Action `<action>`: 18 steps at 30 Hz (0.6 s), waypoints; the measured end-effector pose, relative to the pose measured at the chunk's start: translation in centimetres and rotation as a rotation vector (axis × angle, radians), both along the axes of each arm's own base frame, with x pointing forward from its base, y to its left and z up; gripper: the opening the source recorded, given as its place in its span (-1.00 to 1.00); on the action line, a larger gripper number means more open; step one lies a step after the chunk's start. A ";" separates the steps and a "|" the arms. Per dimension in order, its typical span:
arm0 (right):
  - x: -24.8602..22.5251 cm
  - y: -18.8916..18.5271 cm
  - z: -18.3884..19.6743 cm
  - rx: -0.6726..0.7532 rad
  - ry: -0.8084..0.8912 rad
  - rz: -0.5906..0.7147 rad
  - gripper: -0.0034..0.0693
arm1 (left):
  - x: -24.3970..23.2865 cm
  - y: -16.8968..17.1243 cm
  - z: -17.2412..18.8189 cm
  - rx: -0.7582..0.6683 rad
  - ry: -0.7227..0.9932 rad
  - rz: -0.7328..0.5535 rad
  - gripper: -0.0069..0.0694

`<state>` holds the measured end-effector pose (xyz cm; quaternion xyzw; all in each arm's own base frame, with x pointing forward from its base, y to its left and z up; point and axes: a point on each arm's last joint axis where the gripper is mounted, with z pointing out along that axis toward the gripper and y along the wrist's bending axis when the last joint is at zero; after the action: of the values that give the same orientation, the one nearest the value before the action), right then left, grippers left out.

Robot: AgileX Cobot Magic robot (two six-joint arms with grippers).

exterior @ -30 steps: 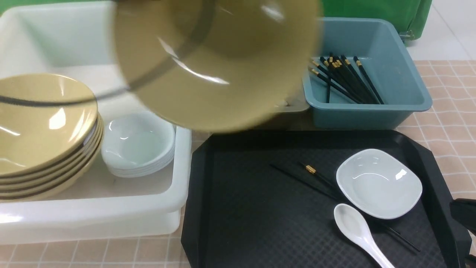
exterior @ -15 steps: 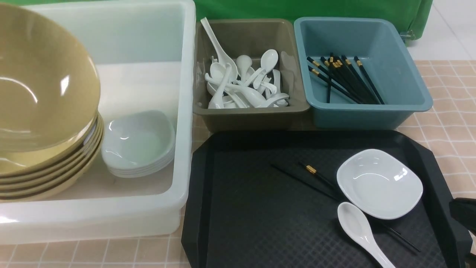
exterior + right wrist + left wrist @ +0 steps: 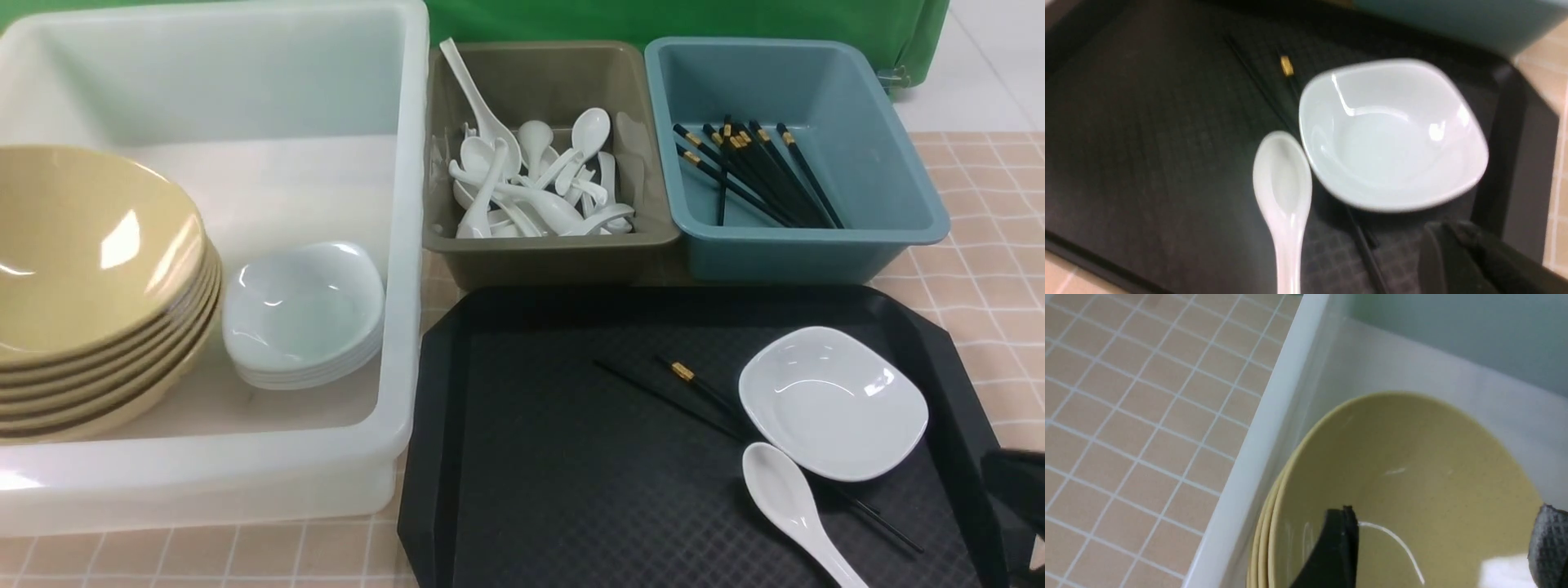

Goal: On brown table put chopsticks spoon bowls plates into blue grey white boxes.
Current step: 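Place the tan bowl onto the bowl stack in the left bin with the left gripper, then reach down and grasp the white spoon resting in the bowl with the right gripper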

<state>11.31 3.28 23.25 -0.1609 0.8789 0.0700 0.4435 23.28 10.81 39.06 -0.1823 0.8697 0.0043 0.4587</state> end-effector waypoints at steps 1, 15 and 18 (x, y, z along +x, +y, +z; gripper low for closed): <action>0.0 0.0 -0.2 0.000 0.014 0.000 -0.67 | -0.4 -0.4 0.9 0.000 -0.032 -0.001 0.63; 5.9 2.6 -2.3 0.011 0.508 0.057 0.22 | -10.4 -13.0 4.2 0.213 -0.398 -0.665 -0.81; 6.9 3.8 -3.4 -0.023 0.577 0.114 0.23 | -11.9 -13.0 2.2 0.246 -0.393 -0.633 -0.82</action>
<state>18.21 7.08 19.87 -0.1884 0.9590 0.1277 0.1690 11.38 -2.19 41.28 0.1538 0.7716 -0.0680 0.6135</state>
